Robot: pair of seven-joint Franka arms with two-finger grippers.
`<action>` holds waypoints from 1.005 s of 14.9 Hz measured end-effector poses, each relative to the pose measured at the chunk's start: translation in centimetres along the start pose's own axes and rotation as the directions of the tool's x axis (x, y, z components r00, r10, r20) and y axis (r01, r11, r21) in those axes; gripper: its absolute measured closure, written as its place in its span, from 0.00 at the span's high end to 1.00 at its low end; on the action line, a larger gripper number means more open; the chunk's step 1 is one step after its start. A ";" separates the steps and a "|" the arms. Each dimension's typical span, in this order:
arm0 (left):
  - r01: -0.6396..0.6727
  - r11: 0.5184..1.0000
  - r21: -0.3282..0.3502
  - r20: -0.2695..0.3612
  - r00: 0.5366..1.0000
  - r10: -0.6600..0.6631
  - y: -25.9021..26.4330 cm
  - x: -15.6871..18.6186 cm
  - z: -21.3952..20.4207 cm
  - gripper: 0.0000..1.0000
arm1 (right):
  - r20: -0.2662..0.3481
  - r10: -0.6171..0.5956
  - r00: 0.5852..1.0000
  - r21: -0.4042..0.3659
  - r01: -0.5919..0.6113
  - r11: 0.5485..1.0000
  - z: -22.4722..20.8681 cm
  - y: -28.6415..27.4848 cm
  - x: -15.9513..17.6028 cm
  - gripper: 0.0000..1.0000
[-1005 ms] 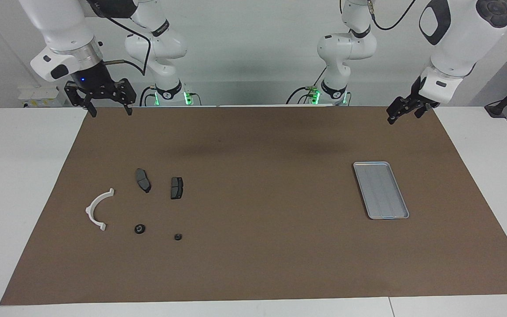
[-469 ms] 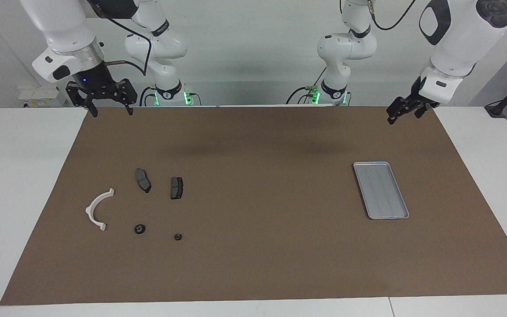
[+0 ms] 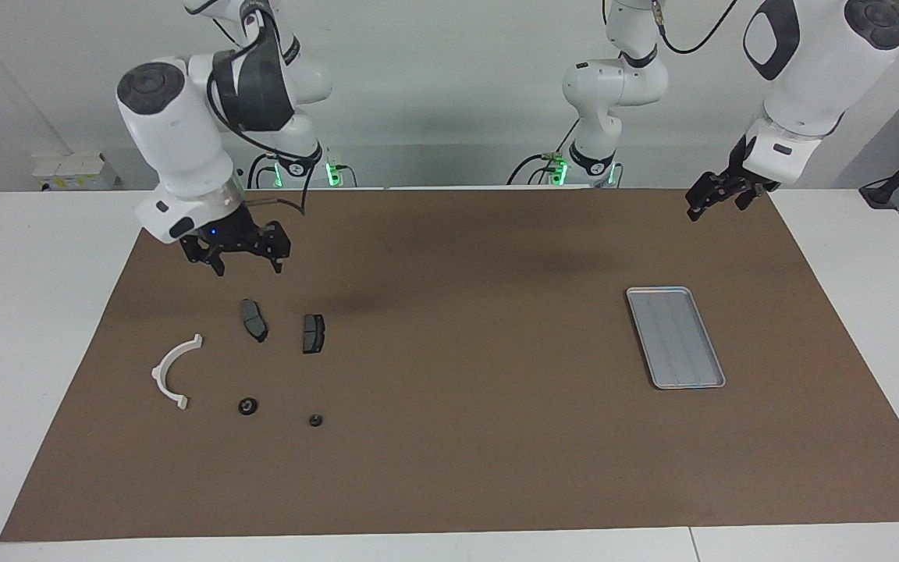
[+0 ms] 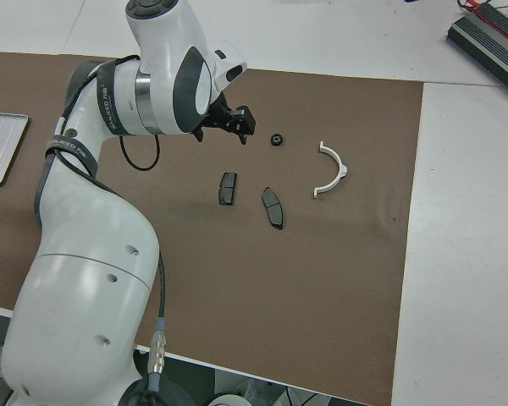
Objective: Pick bearing gear from pile to tray
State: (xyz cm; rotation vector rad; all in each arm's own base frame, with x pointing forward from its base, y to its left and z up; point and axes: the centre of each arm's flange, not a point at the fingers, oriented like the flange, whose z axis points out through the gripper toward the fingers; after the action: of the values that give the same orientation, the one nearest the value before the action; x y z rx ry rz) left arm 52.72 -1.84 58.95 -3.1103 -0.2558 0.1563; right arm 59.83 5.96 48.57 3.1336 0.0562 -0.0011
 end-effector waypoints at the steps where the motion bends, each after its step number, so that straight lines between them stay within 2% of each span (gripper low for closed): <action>1: 0.000 1.000 0.000 0.000 1.000 0.000 0.0 0.0 0.0 1.00 | -0.004 -0.005 1.000 0.000 0.005 1.000 2.0 -0.4 1.1 1.00; 4: 0.000 1.000 0.000 0.000 1.000 0.000 0.0 0.0 0.0 1.00 | 0.002 0.020 1.000 -0.001 -0.020 1.000 7.0 -2.4 4.0 1.00; 10: 0.000 1.000 0.000 0.000 1.000 0.000 0.0 0.0 0.0 1.00 | 0.051 0.076 0.996 -0.014 -0.076 0.997 14.9 -5.4 9.3 1.00; 15: 0.000 1.000 0.000 0.000 1.000 0.000 0.0 0.0 0.0 1.00 | 0.039 0.094 0.995 -0.024 -0.093 0.995 18.6 -5.7 11.9 1.00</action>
State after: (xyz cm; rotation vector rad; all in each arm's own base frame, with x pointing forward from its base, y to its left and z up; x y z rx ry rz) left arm 52.72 -1.84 58.95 -3.1103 -0.2558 0.1564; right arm 71.56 11.94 29.90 3.1088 -0.0896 -0.0628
